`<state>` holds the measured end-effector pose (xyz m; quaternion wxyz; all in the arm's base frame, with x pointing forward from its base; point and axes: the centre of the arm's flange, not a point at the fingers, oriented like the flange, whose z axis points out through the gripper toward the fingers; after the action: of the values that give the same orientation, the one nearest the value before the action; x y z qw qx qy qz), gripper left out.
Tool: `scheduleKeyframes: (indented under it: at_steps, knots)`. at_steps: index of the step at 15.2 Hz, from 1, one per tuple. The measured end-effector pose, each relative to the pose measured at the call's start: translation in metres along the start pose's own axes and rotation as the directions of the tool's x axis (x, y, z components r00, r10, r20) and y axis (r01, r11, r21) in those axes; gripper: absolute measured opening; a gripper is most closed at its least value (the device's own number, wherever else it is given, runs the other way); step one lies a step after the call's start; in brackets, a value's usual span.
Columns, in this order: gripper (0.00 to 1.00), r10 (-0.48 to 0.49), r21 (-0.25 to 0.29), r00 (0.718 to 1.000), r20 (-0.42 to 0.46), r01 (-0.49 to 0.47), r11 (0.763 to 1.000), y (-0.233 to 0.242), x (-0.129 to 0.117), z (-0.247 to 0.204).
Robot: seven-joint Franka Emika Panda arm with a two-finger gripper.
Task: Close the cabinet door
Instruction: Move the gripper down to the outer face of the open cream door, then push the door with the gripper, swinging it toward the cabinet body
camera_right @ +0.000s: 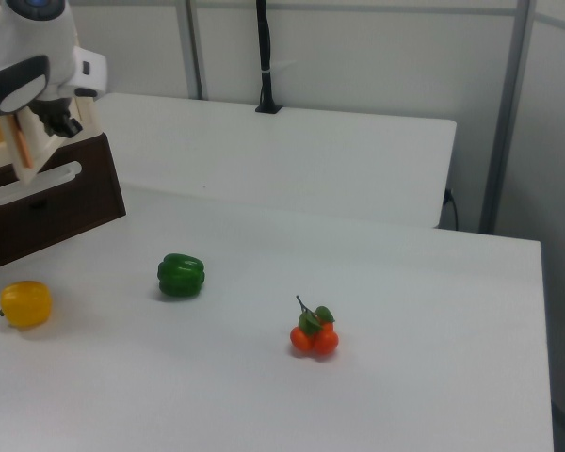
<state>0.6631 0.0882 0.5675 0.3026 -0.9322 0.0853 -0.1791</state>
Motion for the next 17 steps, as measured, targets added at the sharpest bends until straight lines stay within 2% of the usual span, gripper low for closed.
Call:
scheduleKeyframes:
  at_steps: [11, 17]
  knots:
    - [0.01, -0.123, 0.061, 0.989, 0.086, 0.118, 0.991, -0.077, -0.043, 0.038]
    - [0.01, -0.174, 0.082, 0.984, 0.042, 0.170, 0.982, -0.114, -0.061, 0.055]
